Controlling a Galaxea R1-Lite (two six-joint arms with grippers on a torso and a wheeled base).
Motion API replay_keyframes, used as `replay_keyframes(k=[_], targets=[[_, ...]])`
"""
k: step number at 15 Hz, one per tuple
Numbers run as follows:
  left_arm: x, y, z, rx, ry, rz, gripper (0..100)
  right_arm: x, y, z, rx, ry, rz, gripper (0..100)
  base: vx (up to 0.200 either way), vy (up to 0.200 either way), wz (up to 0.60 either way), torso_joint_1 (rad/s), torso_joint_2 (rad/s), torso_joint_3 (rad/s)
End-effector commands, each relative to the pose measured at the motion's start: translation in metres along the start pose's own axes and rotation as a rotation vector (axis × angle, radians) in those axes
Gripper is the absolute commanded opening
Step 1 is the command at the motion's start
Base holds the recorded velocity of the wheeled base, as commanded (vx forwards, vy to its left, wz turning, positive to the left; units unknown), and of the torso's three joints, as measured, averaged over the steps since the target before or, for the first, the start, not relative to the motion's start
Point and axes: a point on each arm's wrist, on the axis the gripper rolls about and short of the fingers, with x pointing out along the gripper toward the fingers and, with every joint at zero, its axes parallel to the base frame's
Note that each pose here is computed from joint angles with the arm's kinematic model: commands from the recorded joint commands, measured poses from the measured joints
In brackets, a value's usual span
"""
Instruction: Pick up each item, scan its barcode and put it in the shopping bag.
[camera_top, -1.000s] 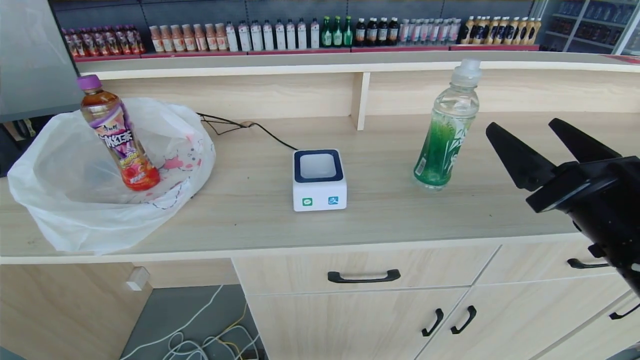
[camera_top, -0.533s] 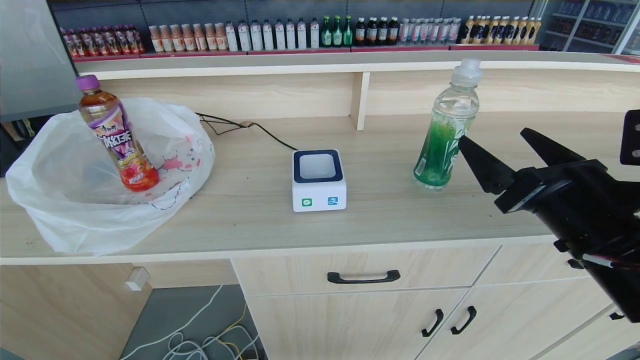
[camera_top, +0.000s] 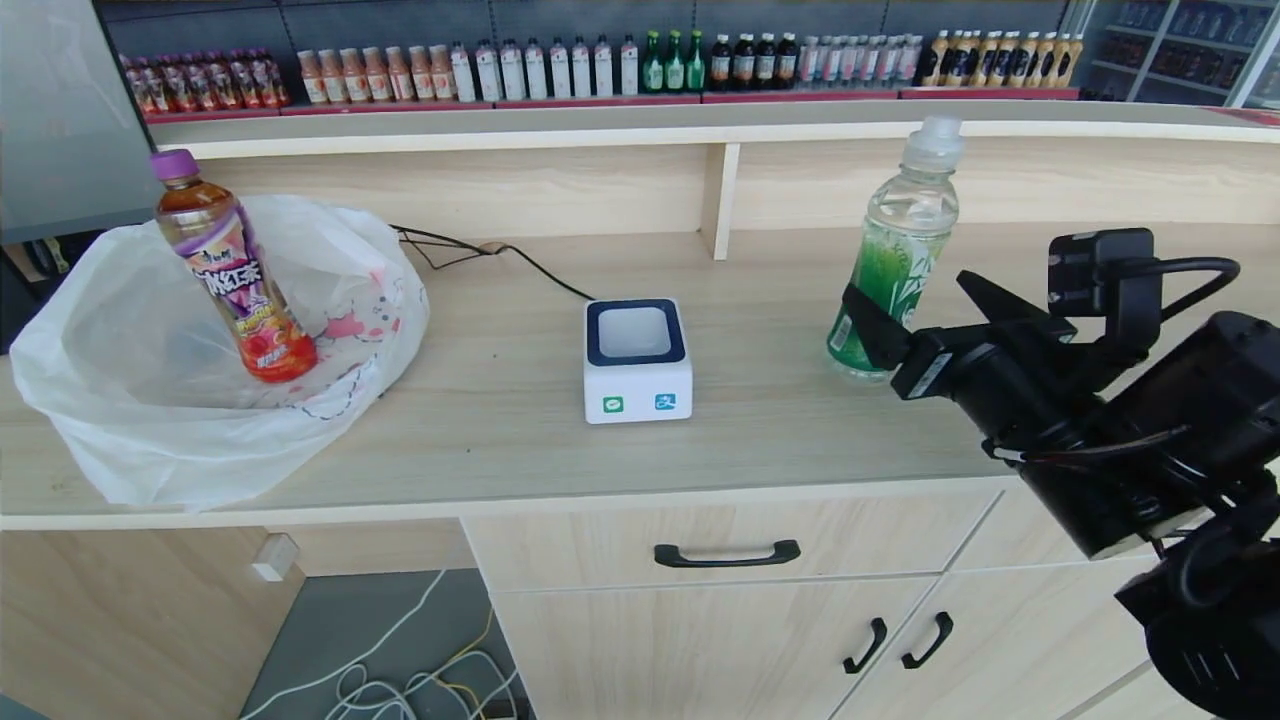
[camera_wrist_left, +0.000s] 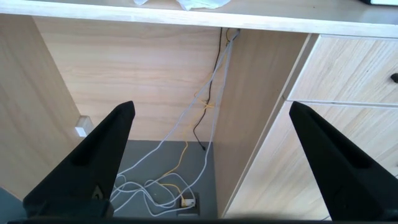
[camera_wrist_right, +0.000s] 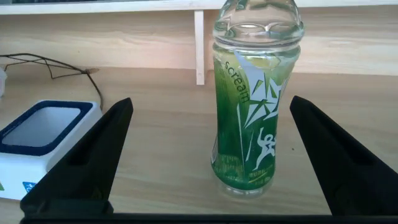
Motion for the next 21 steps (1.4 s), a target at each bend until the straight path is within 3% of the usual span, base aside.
replay_keyframes(k=[1,8,14,21], targets=[[0.0,0.0,0.0,0.0,0.0,0.0,100,0.011,-0.007,-0.016,-0.038,0.032,-0.021,100,0.0,0.0,0.0,0.0,0.0,0.0],[0.0,0.0,0.0,0.0,0.0,0.0,100,0.022,-0.023,-0.03,-0.057,0.055,-0.037,100,0.0,0.0,0.0,0.0,0.0,0.0],[0.0,0.0,0.0,0.0,0.0,0.0,100,0.049,-0.019,-0.012,-0.043,0.064,-0.028,100,0.0,0.0,0.0,0.0,0.0,0.0],[0.0,0.0,0.0,0.0,0.0,0.0,100,0.054,-0.02,-0.017,-0.03,0.125,-0.03,100,0.0,0.0,0.0,0.0,0.0,0.0]])
